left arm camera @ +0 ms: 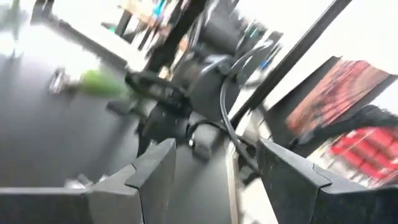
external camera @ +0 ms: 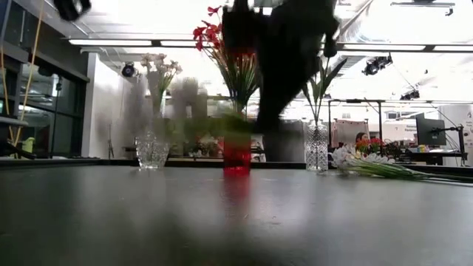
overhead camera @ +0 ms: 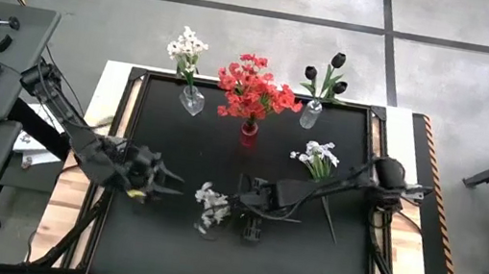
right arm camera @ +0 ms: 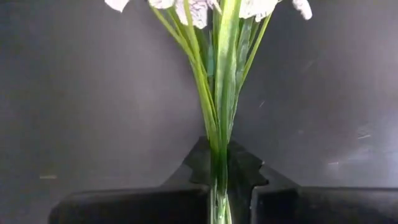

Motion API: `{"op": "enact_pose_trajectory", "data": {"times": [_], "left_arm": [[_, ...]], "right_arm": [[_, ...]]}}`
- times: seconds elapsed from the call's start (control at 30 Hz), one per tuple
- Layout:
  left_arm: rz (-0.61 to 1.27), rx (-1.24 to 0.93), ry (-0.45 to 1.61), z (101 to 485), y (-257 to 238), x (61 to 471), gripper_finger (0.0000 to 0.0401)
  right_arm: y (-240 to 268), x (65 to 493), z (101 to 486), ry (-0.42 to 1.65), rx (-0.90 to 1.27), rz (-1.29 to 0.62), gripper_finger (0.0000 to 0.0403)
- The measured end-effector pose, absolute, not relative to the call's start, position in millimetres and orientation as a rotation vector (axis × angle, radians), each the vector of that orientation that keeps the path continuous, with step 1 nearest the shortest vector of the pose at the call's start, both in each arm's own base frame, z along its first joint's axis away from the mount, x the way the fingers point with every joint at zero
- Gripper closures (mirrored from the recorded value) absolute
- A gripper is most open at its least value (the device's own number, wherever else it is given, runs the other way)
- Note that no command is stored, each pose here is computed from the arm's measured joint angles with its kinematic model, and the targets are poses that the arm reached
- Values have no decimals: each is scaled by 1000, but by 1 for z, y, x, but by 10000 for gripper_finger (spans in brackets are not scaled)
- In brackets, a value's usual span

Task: Sort flowers into vase by color
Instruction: Put the bottom white flowers into the left transparent flower vase

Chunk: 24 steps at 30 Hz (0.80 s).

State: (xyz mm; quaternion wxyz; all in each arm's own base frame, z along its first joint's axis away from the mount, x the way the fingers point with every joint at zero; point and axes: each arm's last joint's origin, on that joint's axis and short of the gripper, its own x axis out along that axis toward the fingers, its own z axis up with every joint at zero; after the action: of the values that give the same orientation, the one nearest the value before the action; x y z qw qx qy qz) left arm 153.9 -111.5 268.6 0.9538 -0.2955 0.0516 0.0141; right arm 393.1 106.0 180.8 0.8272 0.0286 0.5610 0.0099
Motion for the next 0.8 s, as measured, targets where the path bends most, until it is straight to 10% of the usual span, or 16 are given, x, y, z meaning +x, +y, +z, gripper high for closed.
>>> {"op": "enact_pose_trajectory", "data": {"times": [0.37,0.8], "left_arm": [[79,-385,-206,355,-69,106,190],[170,-325,-102,338,-86,124,190]], "right_arm": [[87,370,305,682,192,-77,400],[69,385,373,45,293,-93,402]]}}
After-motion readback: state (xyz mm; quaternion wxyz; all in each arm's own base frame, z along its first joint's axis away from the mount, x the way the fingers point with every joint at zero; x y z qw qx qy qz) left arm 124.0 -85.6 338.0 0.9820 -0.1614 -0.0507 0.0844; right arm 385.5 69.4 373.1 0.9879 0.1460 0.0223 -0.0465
